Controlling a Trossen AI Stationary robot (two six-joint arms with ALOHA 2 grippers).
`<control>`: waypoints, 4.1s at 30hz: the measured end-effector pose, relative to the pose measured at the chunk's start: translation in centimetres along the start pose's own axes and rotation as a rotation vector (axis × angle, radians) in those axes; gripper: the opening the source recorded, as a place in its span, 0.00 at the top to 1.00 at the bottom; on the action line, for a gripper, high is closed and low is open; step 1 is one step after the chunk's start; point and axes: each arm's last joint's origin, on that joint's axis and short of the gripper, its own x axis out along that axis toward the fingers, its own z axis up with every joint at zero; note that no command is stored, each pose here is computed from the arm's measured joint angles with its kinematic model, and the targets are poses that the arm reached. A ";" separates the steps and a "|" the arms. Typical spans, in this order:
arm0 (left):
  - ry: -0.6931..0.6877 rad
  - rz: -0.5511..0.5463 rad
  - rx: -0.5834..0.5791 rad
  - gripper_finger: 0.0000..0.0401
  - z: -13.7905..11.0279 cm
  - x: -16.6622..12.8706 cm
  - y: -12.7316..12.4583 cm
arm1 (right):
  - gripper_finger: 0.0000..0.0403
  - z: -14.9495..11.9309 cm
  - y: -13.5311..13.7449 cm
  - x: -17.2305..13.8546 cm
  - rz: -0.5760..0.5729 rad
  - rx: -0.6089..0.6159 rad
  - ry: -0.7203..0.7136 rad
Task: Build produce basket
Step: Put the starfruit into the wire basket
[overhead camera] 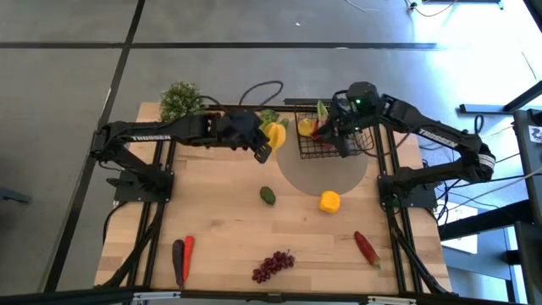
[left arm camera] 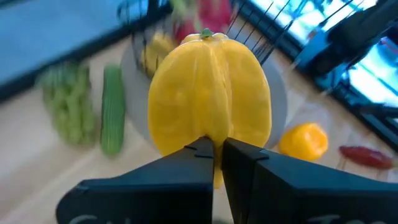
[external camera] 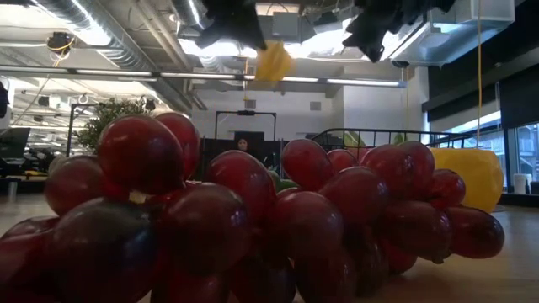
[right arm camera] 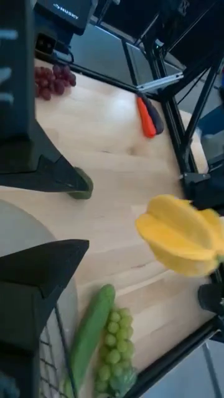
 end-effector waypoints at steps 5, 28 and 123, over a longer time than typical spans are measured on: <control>-0.113 -0.073 0.061 1.00 1.5 -0.3 -0.7 | 0.69 0.8 -0.5 1.9 0.019 -0.045 -0.050; -0.148 -0.107 0.094 1.00 1.8 -0.4 -1.0 | 0.70 2.4 -1.2 4.3 -0.024 -0.111 -0.182; -0.262 0.105 0.371 0.73 1.6 -5.2 -1.3 | 1.00 -7.7 -7.6 2.2 -0.393 0.126 0.096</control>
